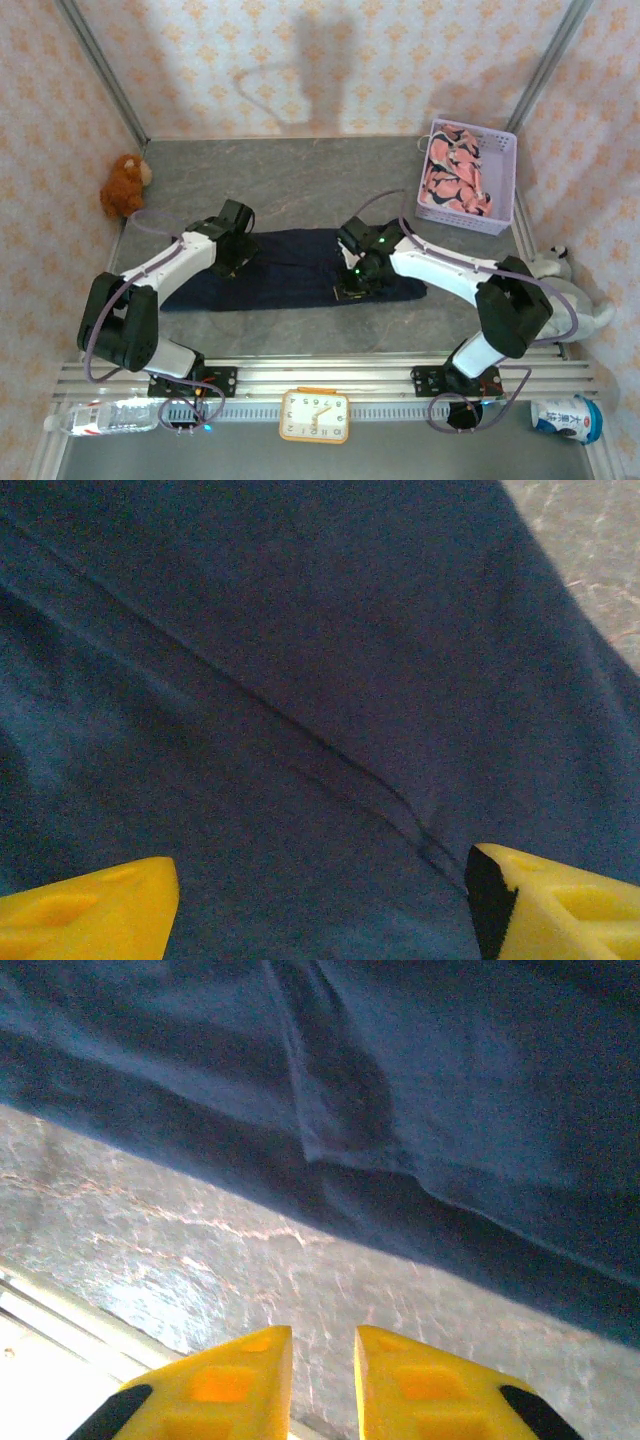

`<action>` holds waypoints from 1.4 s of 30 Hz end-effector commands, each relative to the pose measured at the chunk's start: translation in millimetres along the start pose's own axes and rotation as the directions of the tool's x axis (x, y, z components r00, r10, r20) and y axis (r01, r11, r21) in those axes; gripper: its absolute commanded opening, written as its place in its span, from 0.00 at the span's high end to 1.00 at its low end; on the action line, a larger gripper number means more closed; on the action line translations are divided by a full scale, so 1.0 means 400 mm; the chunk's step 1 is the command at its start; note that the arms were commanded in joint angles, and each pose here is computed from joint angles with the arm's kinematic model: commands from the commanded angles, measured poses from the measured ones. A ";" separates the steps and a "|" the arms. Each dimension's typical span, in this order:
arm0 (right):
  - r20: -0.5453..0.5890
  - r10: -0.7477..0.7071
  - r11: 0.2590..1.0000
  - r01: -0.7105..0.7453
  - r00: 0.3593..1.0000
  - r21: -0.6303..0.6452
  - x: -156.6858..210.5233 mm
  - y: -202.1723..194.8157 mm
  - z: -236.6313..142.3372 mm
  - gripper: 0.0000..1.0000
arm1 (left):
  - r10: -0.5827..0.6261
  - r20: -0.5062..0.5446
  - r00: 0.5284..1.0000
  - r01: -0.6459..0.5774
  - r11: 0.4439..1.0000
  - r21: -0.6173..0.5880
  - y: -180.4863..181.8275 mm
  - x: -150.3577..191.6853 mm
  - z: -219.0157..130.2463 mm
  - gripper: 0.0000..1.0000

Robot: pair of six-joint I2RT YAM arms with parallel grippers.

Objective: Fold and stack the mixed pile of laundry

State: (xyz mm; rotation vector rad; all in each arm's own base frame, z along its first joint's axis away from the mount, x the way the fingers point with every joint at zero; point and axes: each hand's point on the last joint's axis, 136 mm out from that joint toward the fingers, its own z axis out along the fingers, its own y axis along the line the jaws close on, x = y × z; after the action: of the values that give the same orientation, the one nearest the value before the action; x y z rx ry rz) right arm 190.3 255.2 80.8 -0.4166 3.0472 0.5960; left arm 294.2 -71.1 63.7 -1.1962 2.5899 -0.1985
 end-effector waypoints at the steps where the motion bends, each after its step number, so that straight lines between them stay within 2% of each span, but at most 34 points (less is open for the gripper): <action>1: 0.114 -0.003 0.998 -0.003 0.993 0.060 -0.034 -0.020 -0.077 0.75 | 0.033 0.027 0.999 -0.032 0.999 -0.031 -0.003 -0.010 -0.007 0.23; 3: 0.195 0.007 0.992 -0.032 0.981 0.124 -0.086 -0.047 -0.099 0.71 | 0.039 0.025 0.999 -0.038 0.999 -0.031 -0.007 -0.008 -0.006 0.23; 9: 0.342 0.065 0.949 -0.164 0.937 0.270 -0.238 -0.129 -0.097 0.72 | 0.065 0.020 0.998 -0.064 0.996 -0.058 -0.004 -0.002 0.014 0.23; 11: 0.392 0.100 0.906 -0.246 0.914 0.343 -0.282 -0.195 -0.111 0.69 | 0.080 0.027 0.996 -0.078 0.995 -0.068 -0.011 -0.008 0.022 0.24; 13: 0.425 0.125 0.868 -0.306 0.897 0.391 -0.315 -0.257 -0.125 0.60 | 0.097 0.033 0.995 -0.094 0.992 -0.081 -0.019 -0.018 0.029 0.24; 18: 0.446 0.216 0.832 -0.403 0.868 0.382 -0.368 -0.381 -0.147 0.55 | 0.141 0.042 0.989 -0.137 0.987 -0.083 -0.075 -0.047 0.036 0.26; 21: 0.472 0.255 0.806 -0.455 0.844 0.379 -0.380 -0.442 -0.168 0.53 | 0.164 0.058 0.985 -0.158 0.983 -0.095 -0.104 -0.070 0.036 0.30; 26: 0.498 0.321 0.808 -0.507 0.805 0.299 -0.396 -0.494 -0.170 0.53 | 0.171 0.036 0.985 -0.165 0.978 -0.129 -0.105 -0.083 0.068 0.52; 31: 0.496 0.343 0.847 -0.491 0.797 0.203 -0.422 -0.477 -0.135 0.57 | 0.168 0.005 0.986 -0.164 0.972 -0.171 -0.071 -0.071 0.102 0.54; 38: 0.495 0.353 0.825 -0.514 0.794 0.235 -0.422 -0.514 -0.086 0.65 | 0.147 -0.027 0.989 -0.150 0.967 -0.206 -0.035 -0.048 0.137 0.52; 42: 0.489 0.363 0.816 -0.524 0.793 0.245 -0.413 -0.533 -0.072 0.81 | 0.147 -0.040 0.988 -0.152 0.960 -0.236 -0.017 -0.044 0.152 0.52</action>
State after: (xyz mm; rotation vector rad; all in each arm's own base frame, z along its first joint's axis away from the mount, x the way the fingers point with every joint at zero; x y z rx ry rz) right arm 403.3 103.7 44.9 0.4068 2.7327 0.0970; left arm 342.3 -75.6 20.8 -1.0441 2.7427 0.0328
